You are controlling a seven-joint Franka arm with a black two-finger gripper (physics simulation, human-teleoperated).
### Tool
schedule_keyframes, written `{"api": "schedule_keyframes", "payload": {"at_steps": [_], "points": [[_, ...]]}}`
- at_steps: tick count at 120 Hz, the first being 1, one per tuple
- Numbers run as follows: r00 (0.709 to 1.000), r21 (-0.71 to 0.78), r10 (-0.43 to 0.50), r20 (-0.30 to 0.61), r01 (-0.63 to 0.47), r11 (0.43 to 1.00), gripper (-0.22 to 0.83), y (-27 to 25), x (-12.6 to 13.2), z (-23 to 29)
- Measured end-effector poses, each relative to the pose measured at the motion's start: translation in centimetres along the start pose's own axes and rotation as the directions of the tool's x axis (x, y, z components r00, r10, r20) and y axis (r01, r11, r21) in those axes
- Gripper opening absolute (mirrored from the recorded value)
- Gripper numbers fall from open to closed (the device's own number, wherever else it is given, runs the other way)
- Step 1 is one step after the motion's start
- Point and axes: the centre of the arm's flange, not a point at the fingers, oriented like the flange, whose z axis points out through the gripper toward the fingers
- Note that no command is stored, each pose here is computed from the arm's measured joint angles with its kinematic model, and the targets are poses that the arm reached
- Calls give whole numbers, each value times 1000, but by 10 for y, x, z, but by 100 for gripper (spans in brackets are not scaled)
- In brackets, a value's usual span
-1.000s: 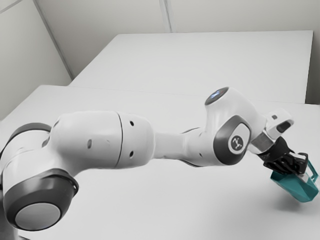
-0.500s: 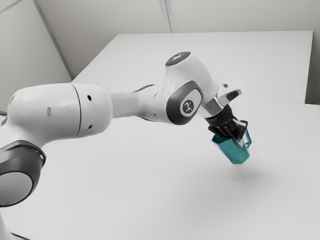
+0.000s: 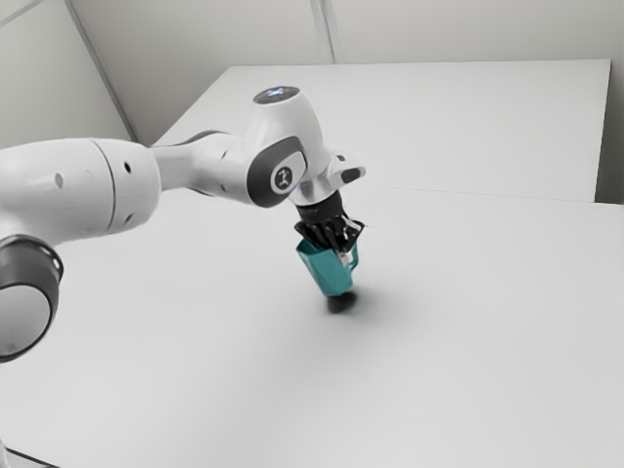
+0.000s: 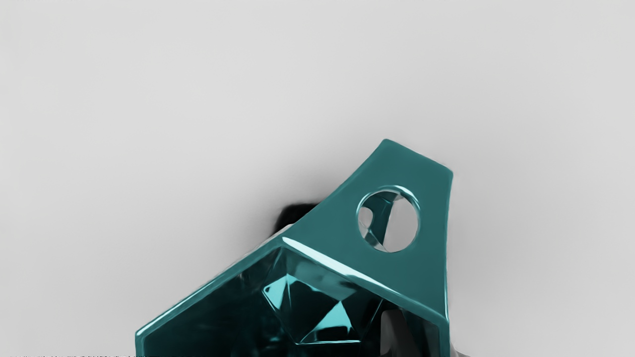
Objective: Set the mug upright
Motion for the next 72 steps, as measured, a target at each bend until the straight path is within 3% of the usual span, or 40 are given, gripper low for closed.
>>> {"api": "schedule_keyframes", "payload": {"at_steps": [72], "points": [[999,103,15,31,-18,995,-17,-117,12,4]]}}
